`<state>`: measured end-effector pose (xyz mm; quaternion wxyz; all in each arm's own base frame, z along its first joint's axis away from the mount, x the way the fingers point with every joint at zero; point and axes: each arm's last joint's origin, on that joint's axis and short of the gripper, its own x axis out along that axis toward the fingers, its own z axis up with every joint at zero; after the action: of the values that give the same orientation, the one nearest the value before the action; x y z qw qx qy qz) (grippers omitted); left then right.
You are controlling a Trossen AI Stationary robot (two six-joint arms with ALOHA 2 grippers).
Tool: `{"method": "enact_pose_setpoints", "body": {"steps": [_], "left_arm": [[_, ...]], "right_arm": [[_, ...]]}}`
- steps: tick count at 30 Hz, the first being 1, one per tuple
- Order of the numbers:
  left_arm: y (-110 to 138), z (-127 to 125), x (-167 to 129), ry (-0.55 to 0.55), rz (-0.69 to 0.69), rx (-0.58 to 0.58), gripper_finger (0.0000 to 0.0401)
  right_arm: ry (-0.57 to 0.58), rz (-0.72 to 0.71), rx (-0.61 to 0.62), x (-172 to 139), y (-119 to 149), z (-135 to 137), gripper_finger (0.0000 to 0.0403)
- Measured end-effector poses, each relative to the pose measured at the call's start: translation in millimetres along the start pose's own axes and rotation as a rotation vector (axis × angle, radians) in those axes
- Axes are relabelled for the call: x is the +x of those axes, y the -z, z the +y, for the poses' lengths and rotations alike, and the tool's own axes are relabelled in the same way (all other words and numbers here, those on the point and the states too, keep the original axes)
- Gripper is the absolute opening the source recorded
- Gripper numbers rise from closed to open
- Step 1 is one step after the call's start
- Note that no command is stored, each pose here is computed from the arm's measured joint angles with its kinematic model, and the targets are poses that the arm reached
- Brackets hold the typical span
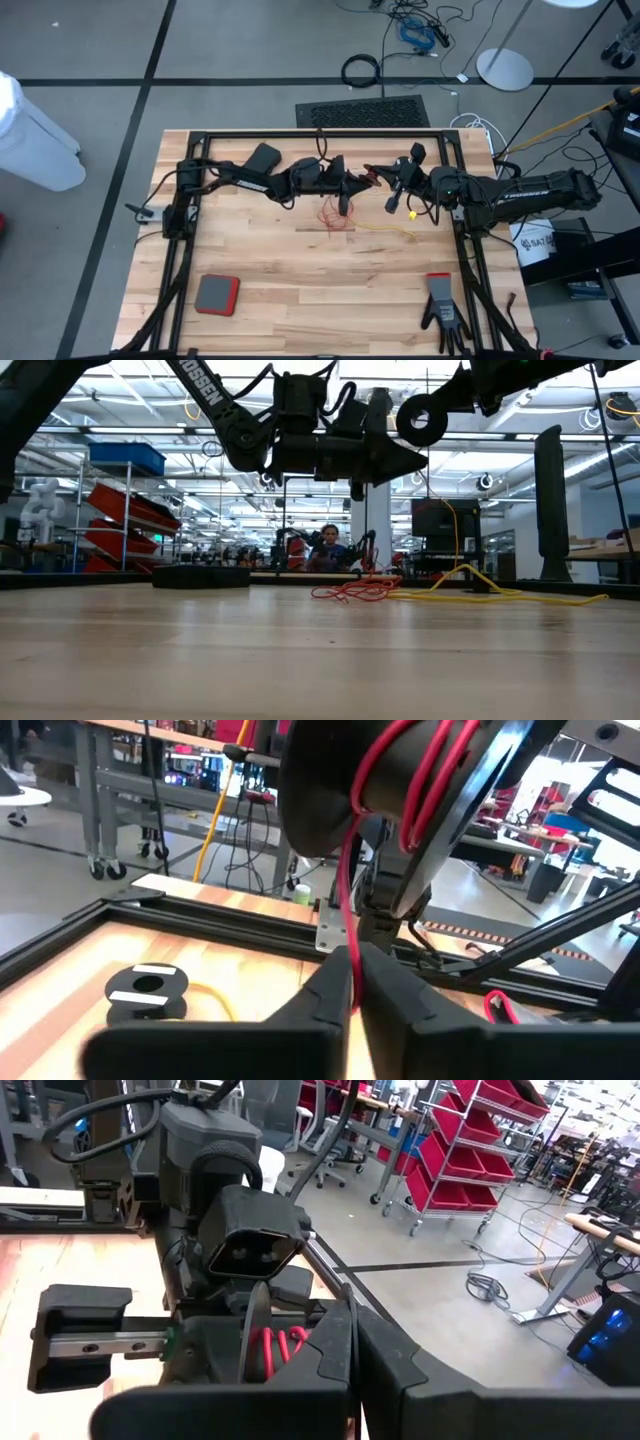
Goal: Coil cords
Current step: Uncoil the red wire from the spool
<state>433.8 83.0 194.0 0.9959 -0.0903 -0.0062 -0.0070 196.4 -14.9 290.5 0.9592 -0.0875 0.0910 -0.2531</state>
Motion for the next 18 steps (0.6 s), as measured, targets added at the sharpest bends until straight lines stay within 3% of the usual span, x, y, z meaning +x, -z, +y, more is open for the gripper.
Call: {"method": "enact_pose_setpoints", "body": {"steps": [11,18], "left_arm": [[-3,-12,5,0.004,-0.018,0.072,0.0003],[-6,-28,12,0.026,0.001,0.097,0.0002]], "right_arm": [[0.002,-0.004,0.028,1,0,0,0.0],[0.062,0.002,0.012,12,3,5,0.0]]}}
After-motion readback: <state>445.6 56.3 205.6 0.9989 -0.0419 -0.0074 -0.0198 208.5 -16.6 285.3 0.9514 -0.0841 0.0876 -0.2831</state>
